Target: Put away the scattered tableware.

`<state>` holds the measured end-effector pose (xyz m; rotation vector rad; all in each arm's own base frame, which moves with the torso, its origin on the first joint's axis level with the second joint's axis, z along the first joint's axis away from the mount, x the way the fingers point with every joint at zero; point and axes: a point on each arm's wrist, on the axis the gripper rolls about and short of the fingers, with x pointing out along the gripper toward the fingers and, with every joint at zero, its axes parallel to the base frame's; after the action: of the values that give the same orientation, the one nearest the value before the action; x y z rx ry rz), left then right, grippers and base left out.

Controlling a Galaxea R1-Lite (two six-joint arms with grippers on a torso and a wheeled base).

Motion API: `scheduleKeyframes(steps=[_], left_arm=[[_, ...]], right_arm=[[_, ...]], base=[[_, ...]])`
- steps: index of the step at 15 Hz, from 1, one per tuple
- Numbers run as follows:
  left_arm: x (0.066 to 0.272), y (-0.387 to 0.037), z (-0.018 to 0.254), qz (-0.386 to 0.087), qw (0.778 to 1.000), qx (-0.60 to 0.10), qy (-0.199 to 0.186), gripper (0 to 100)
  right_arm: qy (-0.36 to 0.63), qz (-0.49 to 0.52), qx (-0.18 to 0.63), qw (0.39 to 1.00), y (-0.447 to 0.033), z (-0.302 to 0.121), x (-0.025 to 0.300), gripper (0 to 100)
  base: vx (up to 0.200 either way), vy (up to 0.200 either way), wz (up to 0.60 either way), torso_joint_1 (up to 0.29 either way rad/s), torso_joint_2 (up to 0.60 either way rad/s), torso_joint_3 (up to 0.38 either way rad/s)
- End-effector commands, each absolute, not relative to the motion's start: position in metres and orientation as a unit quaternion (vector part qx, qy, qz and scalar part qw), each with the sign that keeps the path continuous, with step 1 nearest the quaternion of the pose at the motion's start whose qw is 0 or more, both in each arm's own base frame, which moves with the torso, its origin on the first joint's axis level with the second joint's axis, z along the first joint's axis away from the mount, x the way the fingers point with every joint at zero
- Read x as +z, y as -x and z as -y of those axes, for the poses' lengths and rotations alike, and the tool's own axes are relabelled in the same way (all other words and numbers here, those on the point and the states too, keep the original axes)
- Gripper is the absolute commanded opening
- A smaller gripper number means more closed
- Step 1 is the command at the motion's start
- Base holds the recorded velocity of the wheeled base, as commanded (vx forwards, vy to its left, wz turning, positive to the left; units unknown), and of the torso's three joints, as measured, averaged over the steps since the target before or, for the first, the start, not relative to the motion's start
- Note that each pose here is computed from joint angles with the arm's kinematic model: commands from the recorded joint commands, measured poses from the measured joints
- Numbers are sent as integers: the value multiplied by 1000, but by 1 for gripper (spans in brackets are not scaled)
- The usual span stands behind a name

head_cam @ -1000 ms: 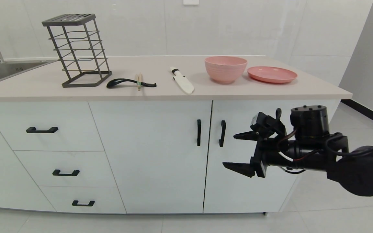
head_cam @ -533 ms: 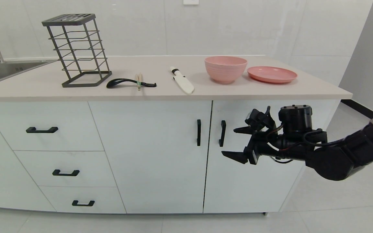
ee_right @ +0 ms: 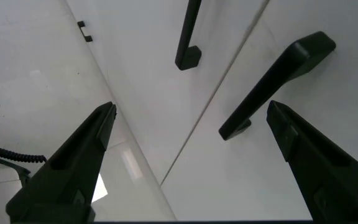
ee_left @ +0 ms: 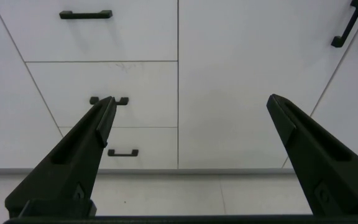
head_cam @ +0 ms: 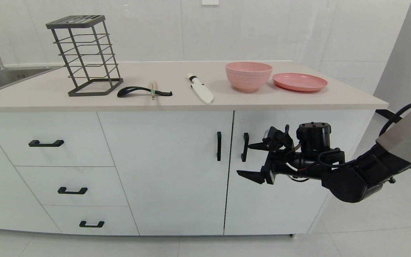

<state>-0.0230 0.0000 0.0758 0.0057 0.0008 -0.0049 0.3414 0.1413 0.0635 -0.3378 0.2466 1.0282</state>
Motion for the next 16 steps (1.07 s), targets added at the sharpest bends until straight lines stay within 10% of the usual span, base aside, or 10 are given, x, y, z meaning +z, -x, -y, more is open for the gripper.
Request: scheduleKeyframes(steps=[1, 16], left_arm=[[76, 23, 0, -2, 1000, -2, -3, 100], [76, 23, 1, 0, 1000, -13, -2, 100]], right_arm=[[160, -113, 491, 849, -341, -142, 63, 100], [156, -98, 484, 856, -344, -125, 63, 100]], base=[[0, 0, 0, 0, 0, 0], [0, 0, 0, 0, 0, 0]])
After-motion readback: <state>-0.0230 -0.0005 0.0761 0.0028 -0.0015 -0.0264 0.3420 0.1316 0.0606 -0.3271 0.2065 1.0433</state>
